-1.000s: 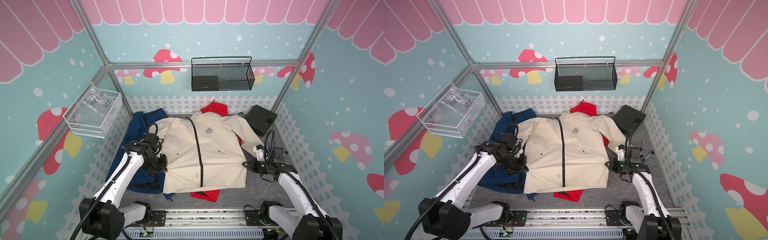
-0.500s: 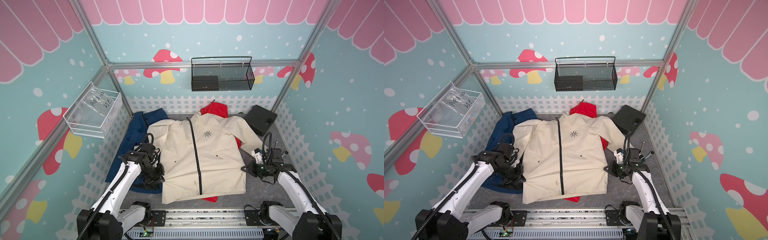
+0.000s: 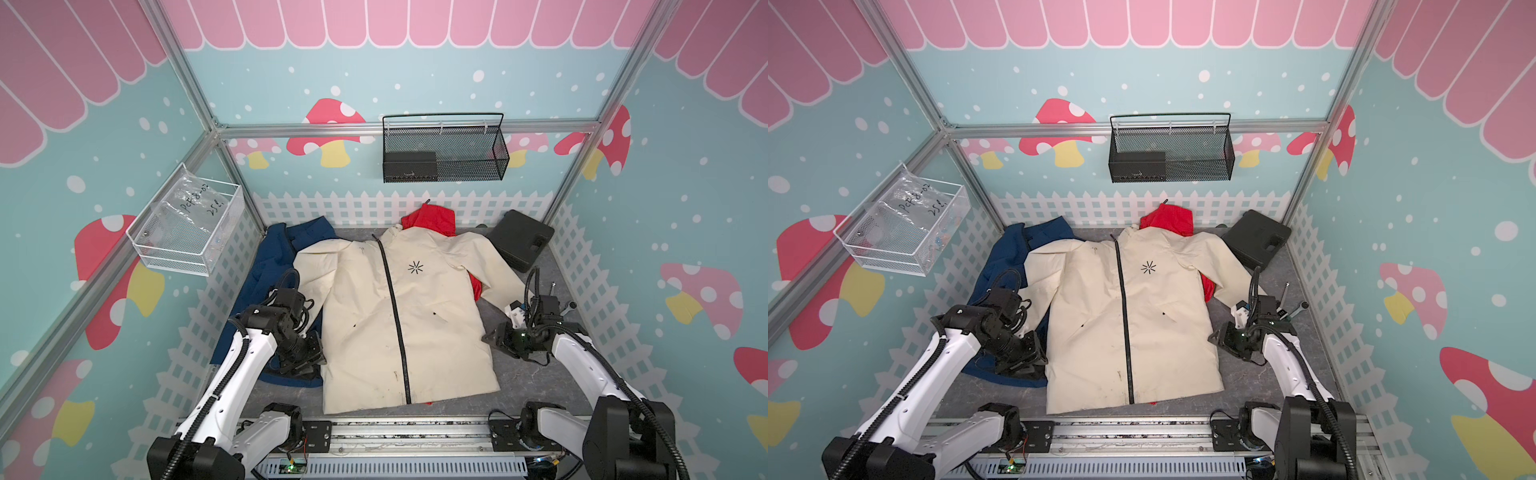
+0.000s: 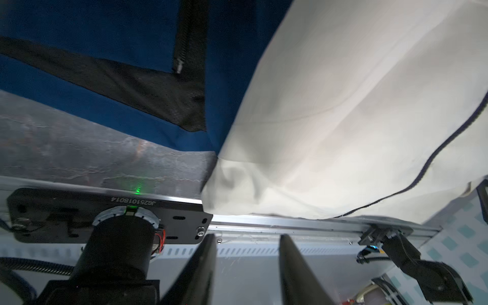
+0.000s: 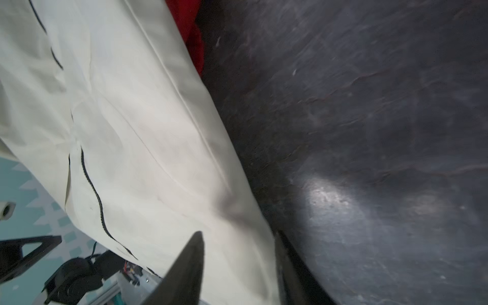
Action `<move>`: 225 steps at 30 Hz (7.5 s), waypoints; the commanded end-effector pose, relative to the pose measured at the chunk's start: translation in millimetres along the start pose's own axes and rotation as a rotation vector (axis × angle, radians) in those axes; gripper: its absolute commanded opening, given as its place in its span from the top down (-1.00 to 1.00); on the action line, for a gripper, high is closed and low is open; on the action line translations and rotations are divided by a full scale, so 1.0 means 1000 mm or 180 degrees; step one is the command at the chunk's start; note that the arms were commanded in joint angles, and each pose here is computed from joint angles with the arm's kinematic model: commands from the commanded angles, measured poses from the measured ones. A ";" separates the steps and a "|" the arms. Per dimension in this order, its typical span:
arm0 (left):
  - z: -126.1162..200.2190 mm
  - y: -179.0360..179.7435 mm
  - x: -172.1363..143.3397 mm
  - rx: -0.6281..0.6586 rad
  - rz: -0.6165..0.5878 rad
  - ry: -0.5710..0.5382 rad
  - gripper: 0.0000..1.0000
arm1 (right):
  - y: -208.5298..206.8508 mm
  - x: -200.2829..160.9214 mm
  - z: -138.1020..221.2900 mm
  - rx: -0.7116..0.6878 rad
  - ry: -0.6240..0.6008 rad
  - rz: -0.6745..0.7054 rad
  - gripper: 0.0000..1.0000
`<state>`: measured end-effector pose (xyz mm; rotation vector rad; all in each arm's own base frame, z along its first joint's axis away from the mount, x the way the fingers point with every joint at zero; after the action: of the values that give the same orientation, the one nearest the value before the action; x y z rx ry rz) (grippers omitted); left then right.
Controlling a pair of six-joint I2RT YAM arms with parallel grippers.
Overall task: Unzip the jacket
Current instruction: Flatten out the jacket, then unzip the zipper on the jacket.
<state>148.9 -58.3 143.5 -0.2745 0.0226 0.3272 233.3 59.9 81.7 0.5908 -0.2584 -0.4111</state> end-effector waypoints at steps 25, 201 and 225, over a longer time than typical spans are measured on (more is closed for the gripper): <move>0.057 -0.247 0.373 -0.0695 -0.1424 -0.2101 -0.51 | 0.256 0.178 -0.033 0.1080 -0.1262 0.2226 -0.99; 0.172 -0.296 0.218 -0.1823 -0.4149 -0.3507 -0.54 | 0.412 0.118 0.026 0.1337 -0.3458 0.4271 1.00; 0.160 -0.316 0.219 -0.1962 -0.4258 -0.3245 1.00 | 0.412 0.115 0.029 0.1343 -0.3524 0.4223 1.00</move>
<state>452.7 -232.8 350.4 -0.6274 -1.2042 -0.9038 459.2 308.7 327.9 0.4198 -1.6080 0.6970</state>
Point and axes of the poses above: each gripper's point midway between its finger pads, its own z axis back along the fingers, its own y axis along the line the jaws close on, x = y × z, the point moved 1 cm from there along z, back along the fingers, and after that the axes turned 7 degrees about -z, right-handed, at the moved point
